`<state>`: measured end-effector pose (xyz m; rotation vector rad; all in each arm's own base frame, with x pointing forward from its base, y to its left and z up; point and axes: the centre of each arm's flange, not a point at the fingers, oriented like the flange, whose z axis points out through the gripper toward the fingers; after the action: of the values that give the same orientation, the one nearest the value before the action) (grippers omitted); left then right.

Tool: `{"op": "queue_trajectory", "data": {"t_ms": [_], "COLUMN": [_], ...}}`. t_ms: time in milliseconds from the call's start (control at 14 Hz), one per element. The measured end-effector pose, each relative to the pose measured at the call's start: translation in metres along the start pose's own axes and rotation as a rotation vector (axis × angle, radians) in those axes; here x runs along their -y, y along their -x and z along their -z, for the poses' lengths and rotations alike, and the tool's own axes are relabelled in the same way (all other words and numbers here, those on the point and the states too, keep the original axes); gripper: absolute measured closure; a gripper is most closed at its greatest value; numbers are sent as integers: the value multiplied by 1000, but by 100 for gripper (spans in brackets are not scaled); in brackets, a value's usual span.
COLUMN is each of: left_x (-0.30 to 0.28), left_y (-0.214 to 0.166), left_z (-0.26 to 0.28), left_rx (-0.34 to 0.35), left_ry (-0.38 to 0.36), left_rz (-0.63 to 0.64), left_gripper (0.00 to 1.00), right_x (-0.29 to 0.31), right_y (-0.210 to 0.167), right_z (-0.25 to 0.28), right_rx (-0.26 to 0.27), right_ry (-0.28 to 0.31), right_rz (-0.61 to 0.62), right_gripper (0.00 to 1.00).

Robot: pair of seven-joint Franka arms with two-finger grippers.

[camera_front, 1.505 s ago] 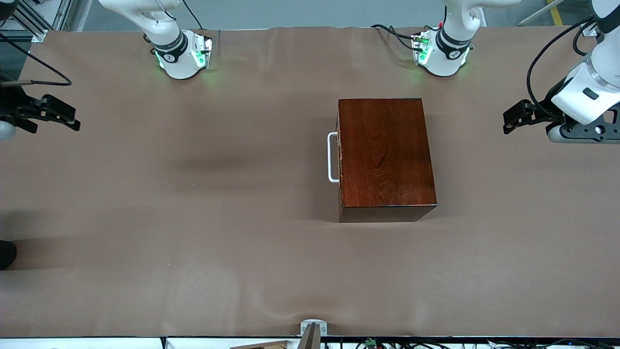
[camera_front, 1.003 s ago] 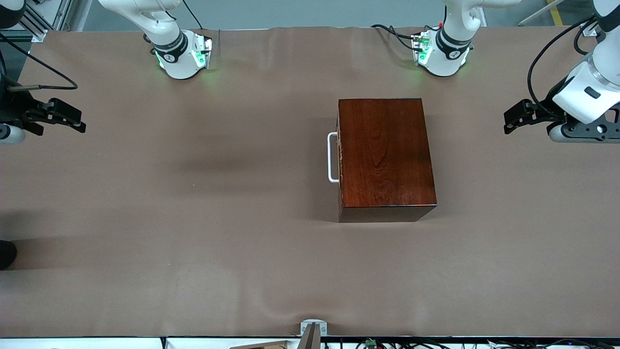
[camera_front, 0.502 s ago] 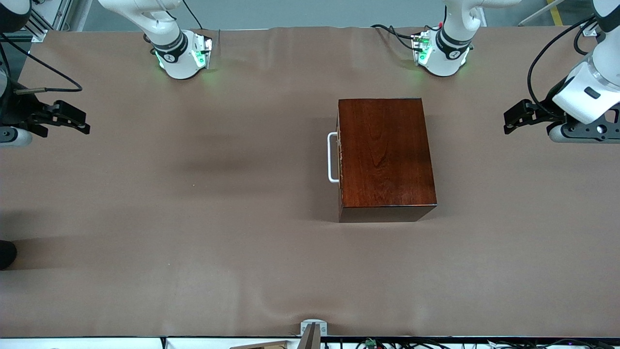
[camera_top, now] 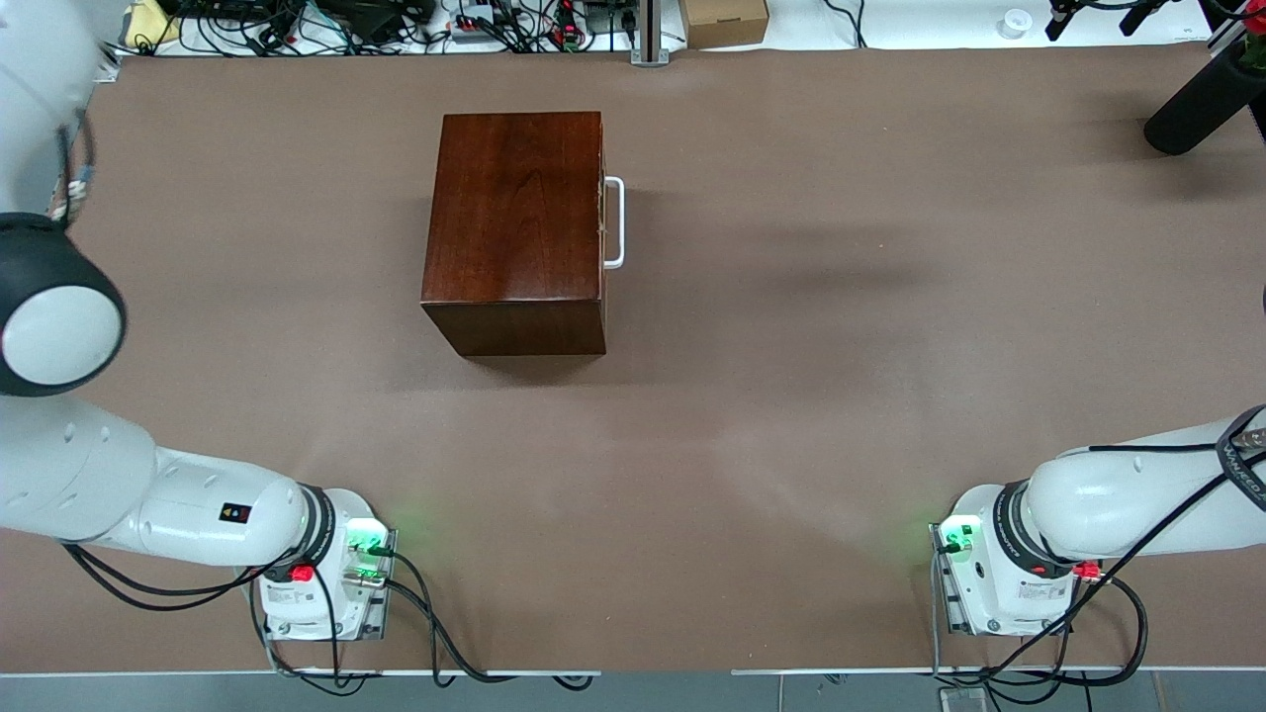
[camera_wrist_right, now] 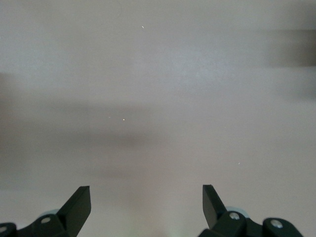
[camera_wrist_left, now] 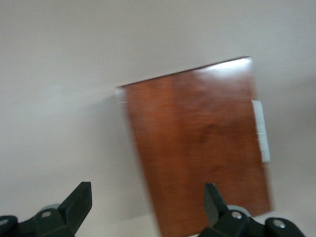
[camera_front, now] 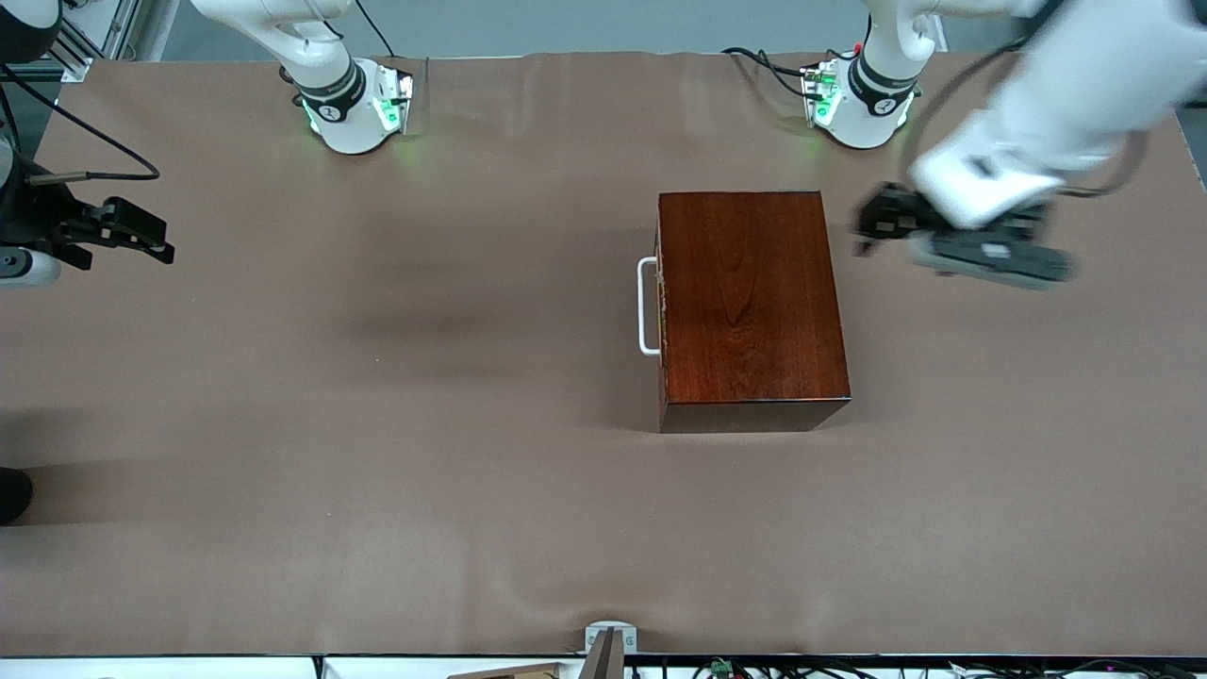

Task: Open drawer, take yellow block, close drawer
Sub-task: 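Reach the left gripper across to the white drawer handle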

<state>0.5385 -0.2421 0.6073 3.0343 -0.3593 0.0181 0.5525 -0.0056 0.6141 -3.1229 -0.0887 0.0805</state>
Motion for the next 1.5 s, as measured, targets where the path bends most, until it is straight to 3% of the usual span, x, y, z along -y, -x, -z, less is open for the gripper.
{"op": "queue_trajectory", "data": {"t_ms": [215,573,788,1075,1505], "left_x": [-124,-286,-309,-300,-290], "left_y": [7,37,37,22,11], "left_z": [-25,-109,-159,-219,-281], "left_rx": [28,52,28,49,97], "left_ry": [14,-53,-149,-246,-295], "left_rz": [16,157,146,142,211], "left_gripper": [0,0,0,0,0], "right_x": [0,19,18,18,29], "right_y": [0,-15,-18,-43,-62], "right_z": [-1,-20,-21,-56,-89], "right_rx": [1,15,10,16,52], "right_ry": [0,3,3,6,8], "right_rz": [1,34,32,32,51], "right_gripper": [0,0,0,0,0]}}
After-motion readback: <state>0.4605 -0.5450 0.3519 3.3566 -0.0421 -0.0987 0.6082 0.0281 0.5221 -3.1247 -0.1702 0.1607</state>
